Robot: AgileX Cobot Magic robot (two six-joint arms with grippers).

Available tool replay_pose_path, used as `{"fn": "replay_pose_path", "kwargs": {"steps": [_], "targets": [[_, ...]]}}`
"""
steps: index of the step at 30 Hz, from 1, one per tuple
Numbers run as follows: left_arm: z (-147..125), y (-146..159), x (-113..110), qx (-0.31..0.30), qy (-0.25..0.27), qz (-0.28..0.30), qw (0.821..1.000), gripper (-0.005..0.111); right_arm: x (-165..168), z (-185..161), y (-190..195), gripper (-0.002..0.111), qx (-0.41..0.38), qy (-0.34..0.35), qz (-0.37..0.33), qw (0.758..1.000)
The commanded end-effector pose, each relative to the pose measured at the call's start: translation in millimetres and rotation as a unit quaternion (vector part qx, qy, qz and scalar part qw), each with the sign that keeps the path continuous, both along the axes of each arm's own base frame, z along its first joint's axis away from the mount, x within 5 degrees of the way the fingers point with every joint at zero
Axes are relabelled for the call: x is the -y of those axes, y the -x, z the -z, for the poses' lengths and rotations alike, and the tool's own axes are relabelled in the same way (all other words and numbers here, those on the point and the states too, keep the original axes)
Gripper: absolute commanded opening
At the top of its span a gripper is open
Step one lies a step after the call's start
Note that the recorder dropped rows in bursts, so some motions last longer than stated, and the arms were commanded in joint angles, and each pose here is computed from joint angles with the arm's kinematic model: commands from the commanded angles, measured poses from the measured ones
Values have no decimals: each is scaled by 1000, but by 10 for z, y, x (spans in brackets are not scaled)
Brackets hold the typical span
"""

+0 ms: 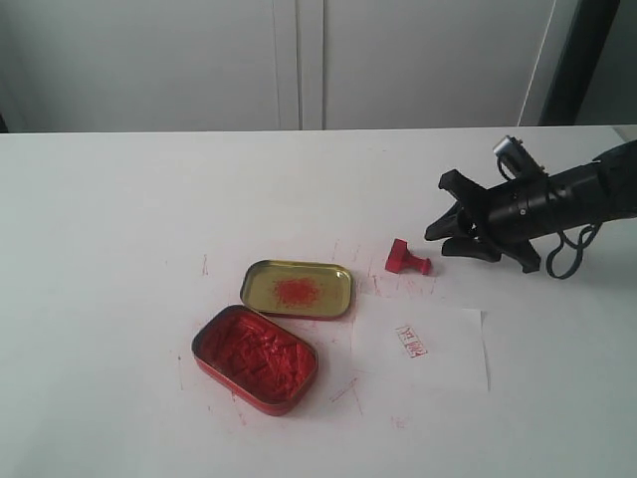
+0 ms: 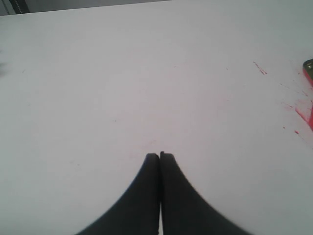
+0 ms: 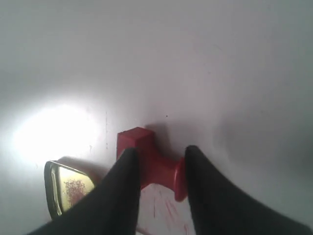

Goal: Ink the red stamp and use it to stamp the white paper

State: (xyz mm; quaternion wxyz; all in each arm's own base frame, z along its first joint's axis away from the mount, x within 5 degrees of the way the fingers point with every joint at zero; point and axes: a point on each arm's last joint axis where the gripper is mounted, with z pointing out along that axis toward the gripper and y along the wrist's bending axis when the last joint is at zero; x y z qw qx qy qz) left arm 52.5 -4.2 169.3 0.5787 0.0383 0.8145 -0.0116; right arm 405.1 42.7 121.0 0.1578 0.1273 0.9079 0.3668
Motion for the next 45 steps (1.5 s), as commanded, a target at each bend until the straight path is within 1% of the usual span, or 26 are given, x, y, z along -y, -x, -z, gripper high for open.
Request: {"fn": "replay_pose_path", "kwargs": {"steps": [1, 3, 4, 13, 16, 21, 26, 31, 34, 38, 45], "targets": [[3, 0, -1, 2, 2, -2, 1000, 0, 21, -16, 37, 12, -1, 8, -19, 1000], [3, 0, -1, 2, 2, -2, 1000, 0, 22, -7, 52, 1, -3, 14, -30, 999], [3, 0, -1, 2, 2, -2, 1000, 0, 24, -3, 59, 0, -5, 17, -34, 999], [3, 0, -1, 2, 2, -2, 1000, 0, 93, -129, 117, 0, -5, 78, -55, 995], [3, 0, -1, 2, 2, -2, 1000, 0, 117, -219, 148, 0, -5, 98, -60, 993], [3, 0, -1, 2, 2, -2, 1000, 0, 193, -423, 225, 0, -6, 153, -67, 986], [3, 0, -1, 2, 2, -2, 1000, 0, 247, -636, 321, 0, -4, 194, -77, 978], [3, 0, -1, 2, 2, -2, 1000, 0, 274, -819, 502, 0, 16, 221, -85, 971], [3, 0, -1, 2, 2, -2, 1000, 0, 303, -874, 613, 0, 9, 239, -81, 968], [3, 0, -1, 2, 2, -2, 1000, 0, 377, -948, 775, 0, 0, 283, -75, 956], [3, 0, -1, 2, 2, -2, 1000, 0, 414, -1131, 1060, 0, 12, 310, -58, 949]]}}
